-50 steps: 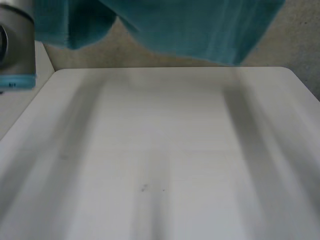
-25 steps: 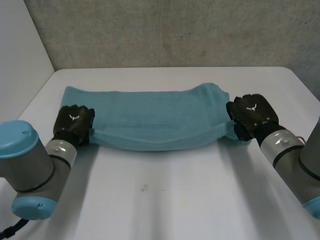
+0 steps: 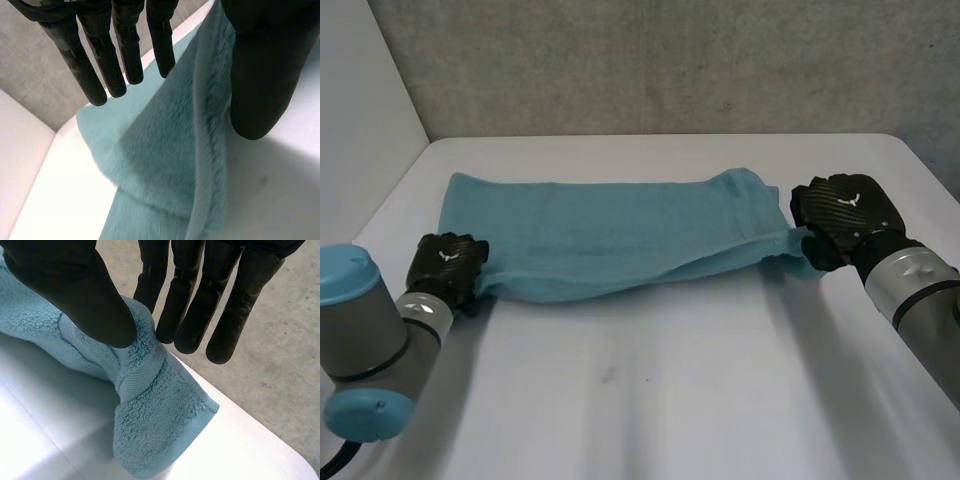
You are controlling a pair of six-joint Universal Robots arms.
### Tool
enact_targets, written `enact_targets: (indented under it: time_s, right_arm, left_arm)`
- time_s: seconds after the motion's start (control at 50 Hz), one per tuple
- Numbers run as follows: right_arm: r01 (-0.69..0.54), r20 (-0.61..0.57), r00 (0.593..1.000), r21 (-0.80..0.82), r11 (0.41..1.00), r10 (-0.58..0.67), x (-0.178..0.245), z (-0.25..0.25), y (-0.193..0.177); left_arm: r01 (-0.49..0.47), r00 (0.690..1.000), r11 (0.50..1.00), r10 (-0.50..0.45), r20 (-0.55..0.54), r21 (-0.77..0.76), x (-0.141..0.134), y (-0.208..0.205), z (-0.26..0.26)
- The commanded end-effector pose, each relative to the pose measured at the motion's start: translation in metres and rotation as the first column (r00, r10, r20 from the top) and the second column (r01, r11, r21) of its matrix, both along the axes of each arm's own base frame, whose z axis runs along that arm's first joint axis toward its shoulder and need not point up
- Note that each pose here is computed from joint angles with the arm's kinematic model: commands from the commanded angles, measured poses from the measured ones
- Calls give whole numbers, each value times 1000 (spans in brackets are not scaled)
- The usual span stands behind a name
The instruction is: Fold the laundry
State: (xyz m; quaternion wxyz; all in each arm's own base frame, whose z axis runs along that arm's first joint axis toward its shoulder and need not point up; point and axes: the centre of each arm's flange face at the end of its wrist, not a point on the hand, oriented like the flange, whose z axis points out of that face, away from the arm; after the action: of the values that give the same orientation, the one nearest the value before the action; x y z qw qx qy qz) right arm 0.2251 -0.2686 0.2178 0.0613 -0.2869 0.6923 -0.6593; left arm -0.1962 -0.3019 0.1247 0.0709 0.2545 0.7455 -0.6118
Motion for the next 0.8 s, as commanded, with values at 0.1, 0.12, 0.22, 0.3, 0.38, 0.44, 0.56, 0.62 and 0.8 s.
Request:
enact_targets:
  time_s: [0.1, 0.12, 0.22, 0.3, 0.38, 0.44, 0.56, 0.62, 0.8]
  right_arm:
    - [43, -12, 999, 33, 999, -43, -9, -12, -15]
    - [43, -11, 999, 30, 999, -43, -9, -12, -16]
    - [45, -12, 999, 31, 999, -44, -10, -12, -16]
    - [43, -19, 999, 43, 998, -42, -10, -11, -14]
    - [39, -35, 999, 79, 996, -36, -11, -10, -11]
    - [34, -60, 998, 98, 995, -28, -11, 6, -6]
    - [48, -192, 981, 56, 997, -37, -30, 66, 19]
    - [60, -254, 966, 2, 998, -57, -40, 95, 29]
    - [40, -354, 934, -15, 999, -43, -44, 119, 45]
  left_arm:
    - [-104, 995, 994, 104, 0, 22, 33, -15, 1]
    - [-104, 995, 994, 104, 0, 22, 33, -15, 1]
    - [-119, 993, 993, 119, -2, 18, 39, -17, 3]
    - [-111, 994, 994, 111, -6, -8, 37, -12, 14]
    - [-104, 995, 991, 102, -20, -85, 36, 2, 46]
    - [-103, 995, 984, 101, -19, -145, 38, 17, 73]
    - [-107, 994, 965, 103, -28, -239, 43, 45, 125]
    - [-72, 997, 954, 65, -34, -292, 42, 62, 157]
    - [57, 998, 981, -61, -21, -186, 37, 78, 172]
